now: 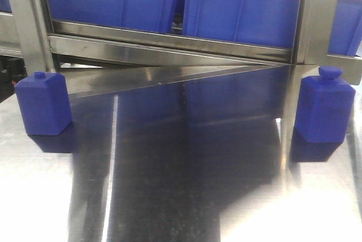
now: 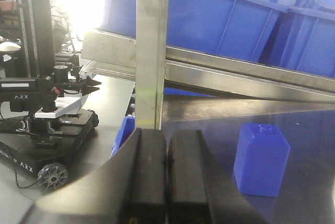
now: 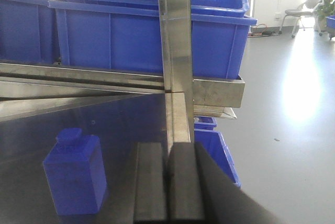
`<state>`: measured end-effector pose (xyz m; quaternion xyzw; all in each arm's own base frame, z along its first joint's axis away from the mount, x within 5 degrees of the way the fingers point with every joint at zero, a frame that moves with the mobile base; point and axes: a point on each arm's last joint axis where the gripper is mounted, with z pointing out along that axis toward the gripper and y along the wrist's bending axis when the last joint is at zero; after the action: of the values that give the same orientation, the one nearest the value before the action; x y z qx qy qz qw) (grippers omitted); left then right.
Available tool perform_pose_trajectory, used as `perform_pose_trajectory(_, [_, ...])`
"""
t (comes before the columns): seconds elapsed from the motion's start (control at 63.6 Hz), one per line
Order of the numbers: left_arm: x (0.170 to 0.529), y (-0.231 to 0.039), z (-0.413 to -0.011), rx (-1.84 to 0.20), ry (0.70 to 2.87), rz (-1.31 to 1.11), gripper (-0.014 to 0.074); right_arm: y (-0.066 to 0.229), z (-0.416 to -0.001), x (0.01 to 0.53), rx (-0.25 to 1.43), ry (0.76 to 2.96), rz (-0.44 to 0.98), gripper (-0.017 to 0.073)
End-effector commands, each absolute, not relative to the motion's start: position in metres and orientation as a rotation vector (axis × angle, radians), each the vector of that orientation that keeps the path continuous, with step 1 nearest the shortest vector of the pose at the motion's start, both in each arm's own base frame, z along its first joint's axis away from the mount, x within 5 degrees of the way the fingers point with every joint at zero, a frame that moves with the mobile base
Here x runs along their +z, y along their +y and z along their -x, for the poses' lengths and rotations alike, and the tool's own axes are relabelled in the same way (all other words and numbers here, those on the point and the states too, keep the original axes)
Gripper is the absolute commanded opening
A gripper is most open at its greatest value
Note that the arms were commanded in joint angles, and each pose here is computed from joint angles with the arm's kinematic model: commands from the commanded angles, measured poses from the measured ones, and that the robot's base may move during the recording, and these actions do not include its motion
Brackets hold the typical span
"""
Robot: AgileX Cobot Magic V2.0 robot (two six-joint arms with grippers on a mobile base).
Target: Pick and sort blue part to right shelf
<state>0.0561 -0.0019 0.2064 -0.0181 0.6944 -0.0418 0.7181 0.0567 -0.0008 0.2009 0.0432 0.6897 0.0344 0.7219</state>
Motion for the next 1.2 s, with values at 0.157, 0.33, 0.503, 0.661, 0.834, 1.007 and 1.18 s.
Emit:
perform_pose_trajectory(0.157, [0.213,-0.002,-0.054,-0.107,1.385,0.045,0.0125,-0.002,-0.053,0.218,0.064,1.390,-0.088,0.0034])
perform_pose_trajectory(0.33, [0.238,0.000,-0.047,-0.109,1.120,0.047,0.0125,-0.002,-0.053,0.218,0.064,1.390,-0.088,0.0034])
perform_pose_trajectory(0.503, [0.288,0.000,-0.032,-0.112,0.999,0.041,0.0125,-0.002,-0.053,0.218,0.064,1.390,-0.088,0.0034])
perform_pose_trajectory(0.661, [0.342,-0.001,-0.028,-0.116,1.142,0.036,0.0125,-0.002,-0.053,0.218,0.064,1.386,-0.088,0.0034])
perform_pose_trajectory(0.834, [0.378,-0.003,-0.047,-0.131,1.374,0.041,0.0127,-0.002,-0.053,0.218,0.064,1.386,-0.088,0.0034])
perform_pose_trajectory(1.007, [0.380,-0.005,-0.076,-0.148,1.606,0.050,0.0139,-0.002,-0.053,0.218,0.064,1.386,-0.088,0.0034])
perform_pose_trajectory(1.18, [0.363,-0.009,-0.102,-0.204,1.795,0.080,0.0277,-0.002,-0.053,0.218,0.064,1.386,-0.088,0.0034])
